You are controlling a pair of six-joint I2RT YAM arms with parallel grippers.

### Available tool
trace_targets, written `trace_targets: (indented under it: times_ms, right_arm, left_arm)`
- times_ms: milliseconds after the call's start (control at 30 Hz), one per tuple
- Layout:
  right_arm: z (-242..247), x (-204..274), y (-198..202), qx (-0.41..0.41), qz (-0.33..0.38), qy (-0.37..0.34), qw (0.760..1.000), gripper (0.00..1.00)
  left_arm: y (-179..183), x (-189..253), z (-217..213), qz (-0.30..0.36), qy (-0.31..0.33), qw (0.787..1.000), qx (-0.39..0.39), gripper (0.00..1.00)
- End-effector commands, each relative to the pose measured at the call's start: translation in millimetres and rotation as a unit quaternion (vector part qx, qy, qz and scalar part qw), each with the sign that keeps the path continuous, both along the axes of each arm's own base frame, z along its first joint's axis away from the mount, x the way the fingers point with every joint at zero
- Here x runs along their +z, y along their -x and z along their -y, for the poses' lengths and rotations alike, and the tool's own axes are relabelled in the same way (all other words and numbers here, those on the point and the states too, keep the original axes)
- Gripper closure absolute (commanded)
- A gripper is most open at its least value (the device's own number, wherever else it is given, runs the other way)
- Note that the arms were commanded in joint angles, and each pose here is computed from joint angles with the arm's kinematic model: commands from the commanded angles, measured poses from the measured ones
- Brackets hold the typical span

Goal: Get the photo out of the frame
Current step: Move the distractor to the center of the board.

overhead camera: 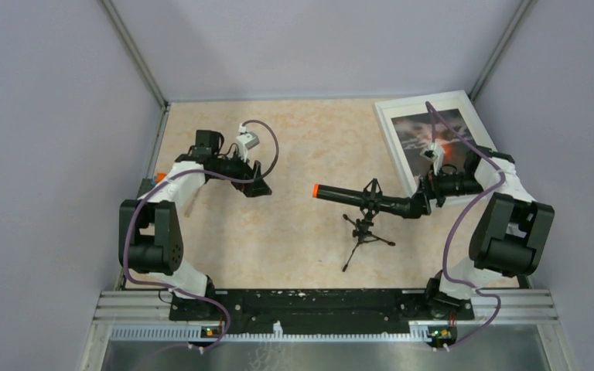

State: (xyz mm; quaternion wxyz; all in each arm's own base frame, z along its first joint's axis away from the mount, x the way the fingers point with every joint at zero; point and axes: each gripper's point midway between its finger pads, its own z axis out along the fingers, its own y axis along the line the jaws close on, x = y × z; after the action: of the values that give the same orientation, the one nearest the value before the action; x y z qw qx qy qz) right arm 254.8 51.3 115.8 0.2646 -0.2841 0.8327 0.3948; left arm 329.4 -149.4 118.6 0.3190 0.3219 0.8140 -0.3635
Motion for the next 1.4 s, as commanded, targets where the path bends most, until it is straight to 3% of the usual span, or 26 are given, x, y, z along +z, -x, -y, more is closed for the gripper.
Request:
trace_targets:
  times_ms: [0,200,600,1367]
  right_arm:
    - [-12,8,7,0.044,0.074,-0.026,0.996,0.01]
    - [-35,2,32,0.115,0.096,-0.059,0.987,0.01]
    - [-66,-9,45,0.137,0.128,-0.074,0.980,0.01]
    - [-105,-47,49,0.170,0.144,-0.033,0.974,0.01]
  left_arm:
    - [6,10,20,0.000,0.046,0.999,-0.026,0.01]
    - [10,7,28,-0.035,0.071,0.996,-0.029,0.01]
    - [19,13,36,-0.050,0.122,0.991,-0.014,0.01]
    - [8,-2,35,-0.071,0.115,0.991,0.020,0.01]
